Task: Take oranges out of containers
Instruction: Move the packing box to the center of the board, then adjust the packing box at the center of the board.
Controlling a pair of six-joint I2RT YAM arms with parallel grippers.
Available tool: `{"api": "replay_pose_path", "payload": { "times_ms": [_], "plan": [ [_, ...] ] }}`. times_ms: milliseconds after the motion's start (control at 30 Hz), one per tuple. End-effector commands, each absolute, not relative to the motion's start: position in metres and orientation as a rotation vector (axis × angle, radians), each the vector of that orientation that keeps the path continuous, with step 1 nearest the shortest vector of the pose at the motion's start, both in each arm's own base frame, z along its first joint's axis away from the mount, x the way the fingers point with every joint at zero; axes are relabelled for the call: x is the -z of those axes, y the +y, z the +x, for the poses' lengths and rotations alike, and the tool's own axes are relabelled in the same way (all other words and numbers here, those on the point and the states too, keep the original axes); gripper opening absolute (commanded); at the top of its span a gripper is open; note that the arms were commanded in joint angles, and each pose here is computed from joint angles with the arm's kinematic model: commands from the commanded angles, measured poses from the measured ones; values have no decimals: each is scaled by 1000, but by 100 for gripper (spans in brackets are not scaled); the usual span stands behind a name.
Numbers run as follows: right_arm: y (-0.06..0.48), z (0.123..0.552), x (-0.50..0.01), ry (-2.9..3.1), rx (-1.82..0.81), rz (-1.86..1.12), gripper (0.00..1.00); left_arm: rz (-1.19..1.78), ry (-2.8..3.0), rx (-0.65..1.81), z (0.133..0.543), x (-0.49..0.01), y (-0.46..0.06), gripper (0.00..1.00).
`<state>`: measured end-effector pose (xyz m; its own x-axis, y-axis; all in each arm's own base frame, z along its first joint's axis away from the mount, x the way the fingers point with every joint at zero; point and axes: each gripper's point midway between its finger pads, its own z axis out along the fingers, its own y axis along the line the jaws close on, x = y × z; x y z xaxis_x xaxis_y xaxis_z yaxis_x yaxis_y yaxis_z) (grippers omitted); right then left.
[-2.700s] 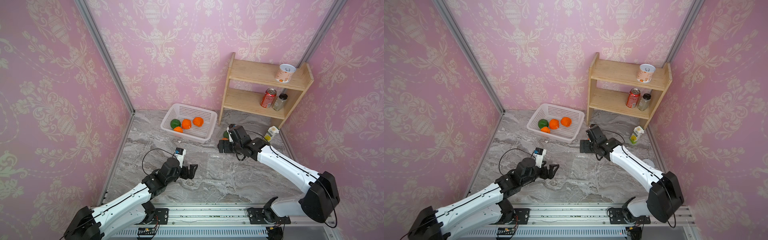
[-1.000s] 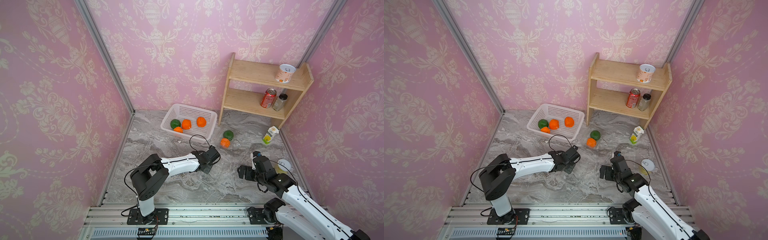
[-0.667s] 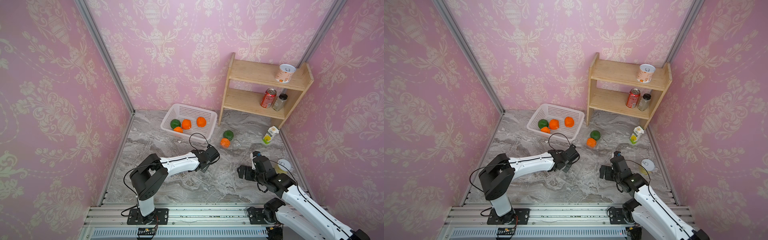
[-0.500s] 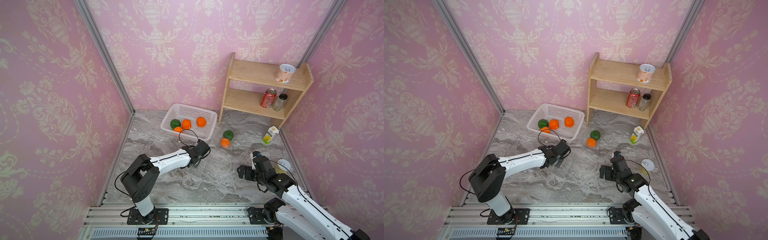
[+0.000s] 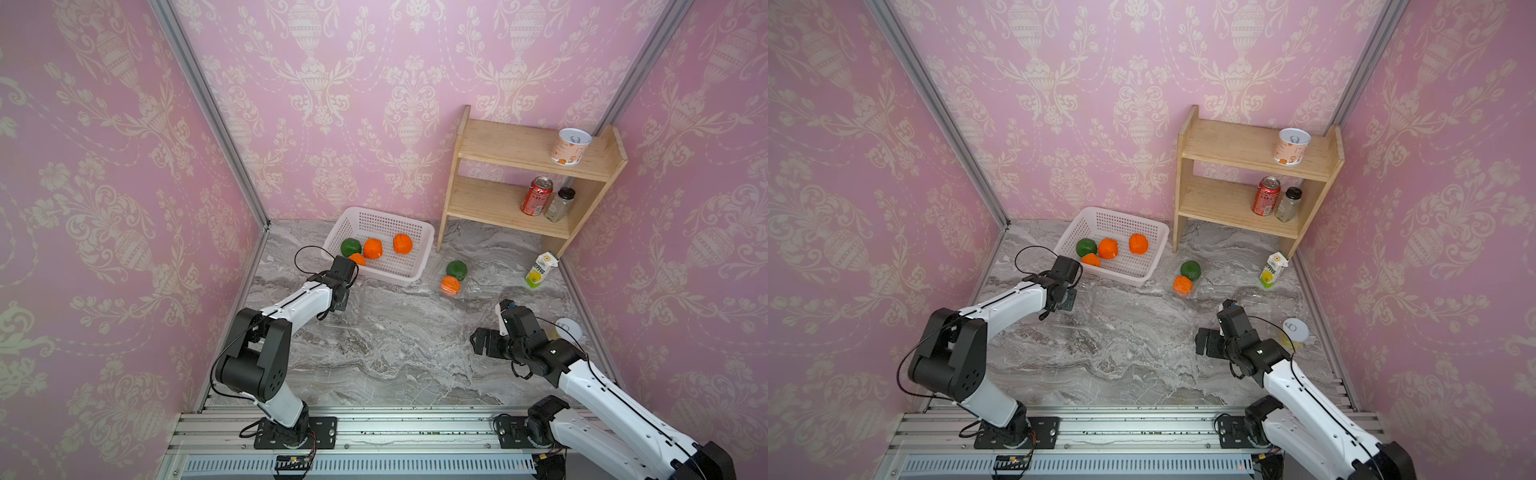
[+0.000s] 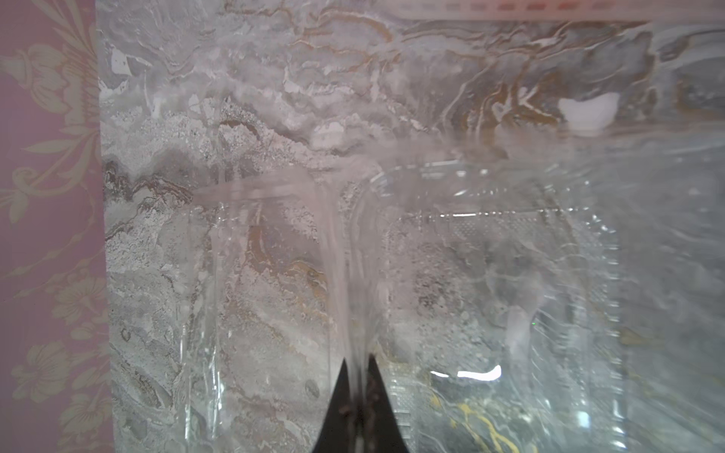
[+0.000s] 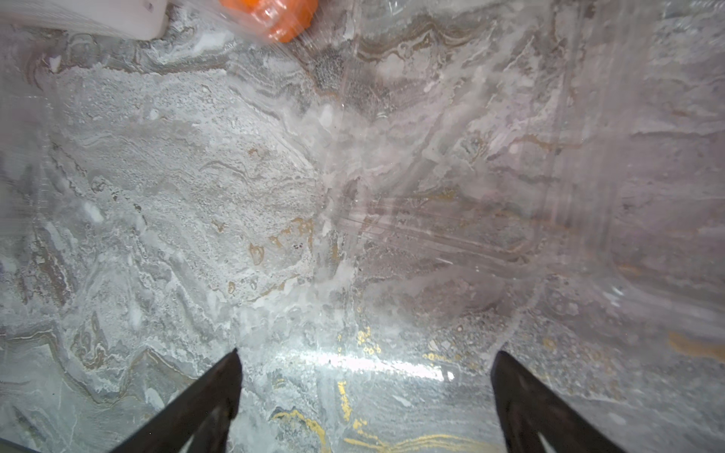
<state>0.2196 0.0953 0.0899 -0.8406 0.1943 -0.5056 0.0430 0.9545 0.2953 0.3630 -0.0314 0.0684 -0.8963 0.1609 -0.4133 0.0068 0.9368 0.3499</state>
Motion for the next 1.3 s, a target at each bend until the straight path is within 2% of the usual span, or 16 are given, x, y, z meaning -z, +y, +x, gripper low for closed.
{"api": "replay_pose_path", "payload": {
  "times_ms": [0,100,167,233,367,567,700,800,900,1267],
  "plan": [
    [99,227,-105,2531,-386,141,100,149,2634,-406,372,-81,-40,45],
    [101,240,-115,2515,-392,147,100,134,2576,-328,372,-93,-46,59],
    [101,253,-122,2507,-376,161,100,116,2524,-335,371,-103,-42,72],
    [103,267,-130,2498,-351,151,100,92,2486,-314,368,-114,-42,78],
    [111,307,-146,2465,-377,155,100,92,2362,-98,356,-143,-68,93],
    [112,378,-149,2452,-413,262,100,180,2110,122,323,-174,-109,97],
    [121,423,-148,2471,-449,252,92,273,1975,260,303,-184,-135,98],
    [117,448,-139,2505,-388,274,97,316,1899,371,294,-186,-152,99],
    [114,466,-128,2537,-342,276,100,367,1885,418,288,-179,-161,99],
    [98,500,-98,2600,-169,288,100,411,1831,453,277,-168,-165,99]
  ]
}}
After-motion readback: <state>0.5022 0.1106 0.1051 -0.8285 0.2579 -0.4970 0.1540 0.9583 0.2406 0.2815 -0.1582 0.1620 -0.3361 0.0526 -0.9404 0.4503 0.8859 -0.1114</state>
